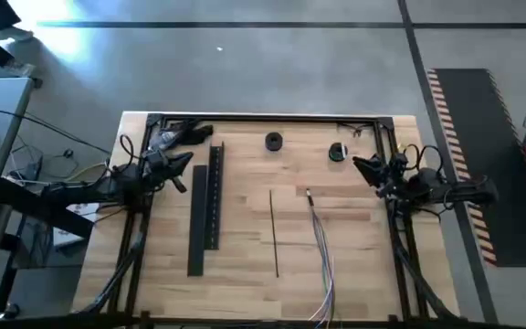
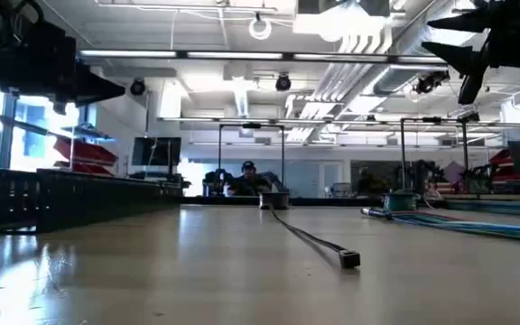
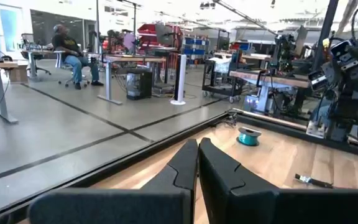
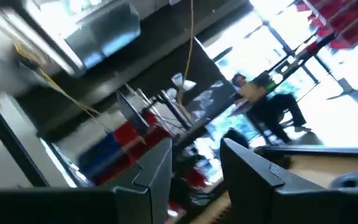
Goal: Ziptie cables
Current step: Wrap the black zip tie on the cable
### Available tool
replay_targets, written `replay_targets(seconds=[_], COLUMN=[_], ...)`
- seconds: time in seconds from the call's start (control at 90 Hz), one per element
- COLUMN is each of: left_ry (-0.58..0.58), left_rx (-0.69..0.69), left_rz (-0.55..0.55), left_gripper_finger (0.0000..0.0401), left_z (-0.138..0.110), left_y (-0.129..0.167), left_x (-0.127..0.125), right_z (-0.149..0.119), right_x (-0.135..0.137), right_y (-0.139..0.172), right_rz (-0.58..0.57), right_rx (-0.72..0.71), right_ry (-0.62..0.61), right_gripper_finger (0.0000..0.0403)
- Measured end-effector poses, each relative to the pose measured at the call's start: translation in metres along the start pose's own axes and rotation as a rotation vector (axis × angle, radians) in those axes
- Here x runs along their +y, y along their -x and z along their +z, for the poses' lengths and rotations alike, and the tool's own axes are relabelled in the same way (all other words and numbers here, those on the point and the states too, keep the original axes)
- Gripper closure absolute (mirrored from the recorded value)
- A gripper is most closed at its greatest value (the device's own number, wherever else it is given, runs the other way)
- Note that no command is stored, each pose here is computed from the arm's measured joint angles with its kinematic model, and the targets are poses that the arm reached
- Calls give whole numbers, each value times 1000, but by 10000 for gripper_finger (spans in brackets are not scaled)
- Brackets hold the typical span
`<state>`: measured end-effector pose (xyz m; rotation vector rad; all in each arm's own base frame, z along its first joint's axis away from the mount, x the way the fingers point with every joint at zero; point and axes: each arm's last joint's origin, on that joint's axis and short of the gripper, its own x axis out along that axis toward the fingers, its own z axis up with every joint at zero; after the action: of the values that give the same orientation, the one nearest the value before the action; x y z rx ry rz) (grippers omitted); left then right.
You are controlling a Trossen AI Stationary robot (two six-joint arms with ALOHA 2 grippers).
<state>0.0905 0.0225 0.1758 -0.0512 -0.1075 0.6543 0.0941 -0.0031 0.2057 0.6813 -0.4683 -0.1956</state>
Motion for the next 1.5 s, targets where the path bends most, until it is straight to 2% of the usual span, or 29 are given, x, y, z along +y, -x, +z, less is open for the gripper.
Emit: replay_targets(seconds=[0.089,0.222,0.467,0.6,0.756,0.878,1.1,1.278,1.4,1.5], left_ry=[-17,-54,-46,-46,-19,-18,20,16,14,18], left_rx=[-31,-39,-57,-56,-54,-54,-49,-44,-43,-43], left_rz=[1,2,2,3,3,2,-64,-145,-213,-299], left_gripper_finger=[401,401,401,401,401,401,401,401,401,401], left_z=[3,4,6,6,6,6,5,5,5,5], left_y=[0,0,0,0,0,0,0,0,1,1], left_x=[0,0,0,0,0,0,-2,-4,-6,-9], right_z=[-7,-17,-27,-34,-58,-81,-114,-130,-133,-132], right_x=[0,4,31,31,12,-11,-46,-62,-65,-66], right_y=[-5,-23,-84,-112,-135,-146,-148,-146,-144,-143], right_rz=[19,-67,-340,-570,-748,-858,-1086,-1171,-1225,-1255], right_rx=[81,239,688,920,1108,1190,1220,1214,1183,1169], right_ry=[-2,38,211,191,169,148,104,130,115,106], right_gripper_finger=[281,281,273,244,193,169,167,168,195,244])
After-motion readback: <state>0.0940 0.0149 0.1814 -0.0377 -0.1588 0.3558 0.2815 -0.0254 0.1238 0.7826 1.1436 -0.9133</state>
